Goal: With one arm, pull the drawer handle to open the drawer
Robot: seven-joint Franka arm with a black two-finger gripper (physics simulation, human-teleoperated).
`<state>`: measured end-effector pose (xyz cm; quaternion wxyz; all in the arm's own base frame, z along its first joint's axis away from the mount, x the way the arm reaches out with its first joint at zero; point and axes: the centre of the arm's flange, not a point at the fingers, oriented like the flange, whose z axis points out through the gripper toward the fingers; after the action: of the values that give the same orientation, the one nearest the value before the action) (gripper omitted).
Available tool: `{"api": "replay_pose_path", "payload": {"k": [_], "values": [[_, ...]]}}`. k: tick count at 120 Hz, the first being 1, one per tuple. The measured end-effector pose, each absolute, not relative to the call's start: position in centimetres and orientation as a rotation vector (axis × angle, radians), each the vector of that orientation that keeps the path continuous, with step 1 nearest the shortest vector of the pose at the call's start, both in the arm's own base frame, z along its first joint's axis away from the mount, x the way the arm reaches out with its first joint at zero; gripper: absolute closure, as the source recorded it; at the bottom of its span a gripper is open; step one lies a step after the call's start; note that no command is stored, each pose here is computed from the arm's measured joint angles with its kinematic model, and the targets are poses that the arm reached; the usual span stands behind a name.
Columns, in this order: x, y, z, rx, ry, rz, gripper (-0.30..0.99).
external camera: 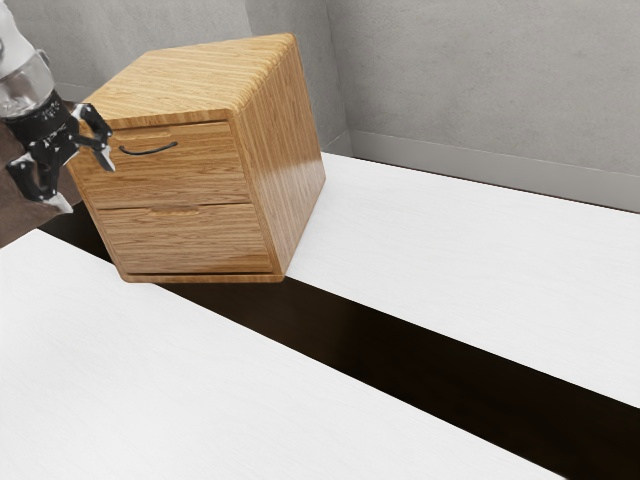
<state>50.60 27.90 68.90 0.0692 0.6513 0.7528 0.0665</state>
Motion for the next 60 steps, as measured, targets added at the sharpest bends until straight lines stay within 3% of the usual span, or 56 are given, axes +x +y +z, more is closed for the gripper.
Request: {"api": "replay_pose_path", "payload": {"k": [60], "values": [[50.0, 30.9, 70.0, 1.541, 2.473, 0.301, 0.0]]}}
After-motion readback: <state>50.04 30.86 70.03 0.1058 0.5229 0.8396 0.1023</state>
